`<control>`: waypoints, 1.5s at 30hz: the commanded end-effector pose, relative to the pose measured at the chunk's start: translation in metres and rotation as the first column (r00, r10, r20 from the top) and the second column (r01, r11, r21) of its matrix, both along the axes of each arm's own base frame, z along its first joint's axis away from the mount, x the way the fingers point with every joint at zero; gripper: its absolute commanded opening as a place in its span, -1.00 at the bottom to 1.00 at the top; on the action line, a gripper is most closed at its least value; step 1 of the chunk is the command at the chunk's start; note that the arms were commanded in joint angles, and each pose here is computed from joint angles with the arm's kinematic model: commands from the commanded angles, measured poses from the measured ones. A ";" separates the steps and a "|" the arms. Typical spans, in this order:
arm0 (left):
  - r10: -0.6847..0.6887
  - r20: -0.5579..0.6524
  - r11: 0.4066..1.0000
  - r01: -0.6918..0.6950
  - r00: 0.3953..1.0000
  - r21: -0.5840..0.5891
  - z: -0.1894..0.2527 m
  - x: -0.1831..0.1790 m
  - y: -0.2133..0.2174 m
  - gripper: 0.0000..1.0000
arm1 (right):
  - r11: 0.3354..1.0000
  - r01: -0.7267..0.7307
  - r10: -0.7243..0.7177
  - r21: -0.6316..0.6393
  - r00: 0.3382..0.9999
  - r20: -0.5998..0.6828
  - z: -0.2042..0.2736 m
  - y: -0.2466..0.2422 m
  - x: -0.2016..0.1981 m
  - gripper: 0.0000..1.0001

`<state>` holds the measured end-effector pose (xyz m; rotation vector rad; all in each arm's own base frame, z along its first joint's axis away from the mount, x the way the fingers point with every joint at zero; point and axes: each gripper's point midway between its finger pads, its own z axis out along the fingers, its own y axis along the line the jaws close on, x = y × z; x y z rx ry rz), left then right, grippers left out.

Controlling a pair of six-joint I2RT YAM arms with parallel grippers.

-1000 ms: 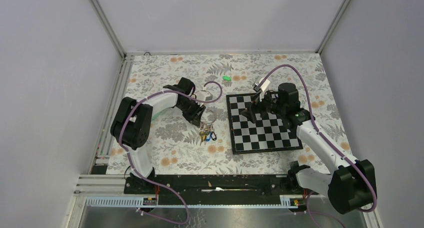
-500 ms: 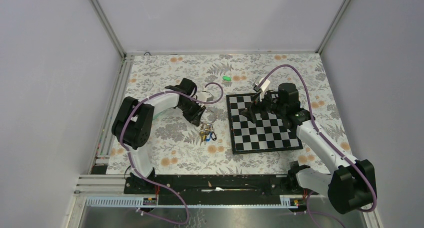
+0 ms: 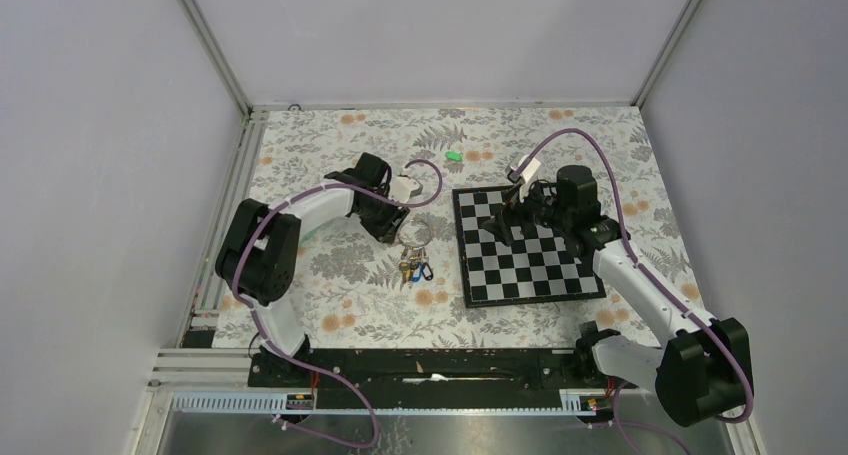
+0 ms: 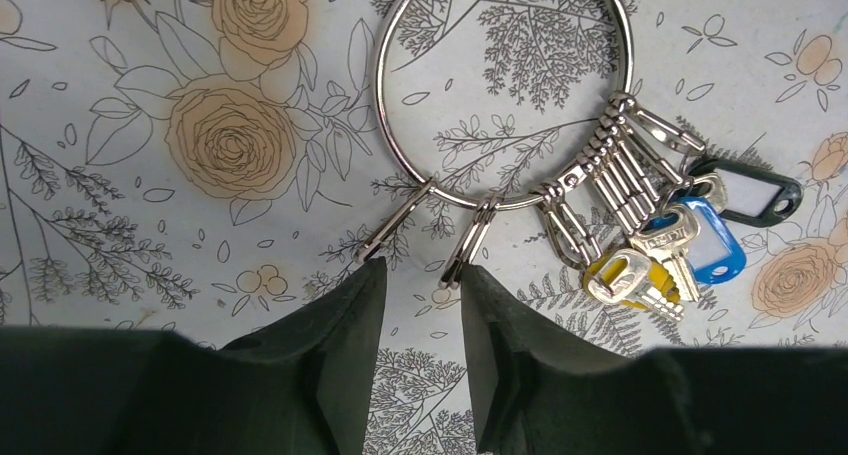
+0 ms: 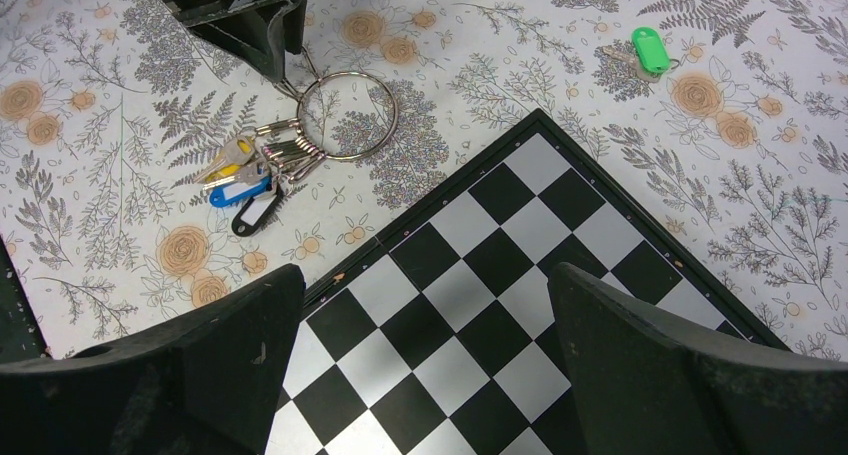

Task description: Put the keys on the keyring

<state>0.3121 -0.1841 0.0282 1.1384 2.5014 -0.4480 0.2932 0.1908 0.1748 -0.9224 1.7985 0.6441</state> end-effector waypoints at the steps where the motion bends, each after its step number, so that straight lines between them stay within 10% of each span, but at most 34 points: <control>1: 0.008 0.075 1.000 -0.007 0.997 -0.016 0.017 0.010 -0.001 -0.19 | 1.000 -0.018 0.017 0.025 0.999 0.036 0.007 0.003 0.004 0.99; 22: -0.100 -0.084 0.989 0.090 0.991 -0.119 0.002 -0.022 -0.020 -0.39 | 0.999 -0.022 0.022 0.028 0.999 0.028 0.004 0.003 0.003 0.99; 45: -0.129 0.073 0.976 0.140 0.989 -0.166 0.043 -0.007 -0.026 -0.19 | 0.999 -0.025 0.025 0.028 1.000 0.017 0.001 0.003 0.003 0.99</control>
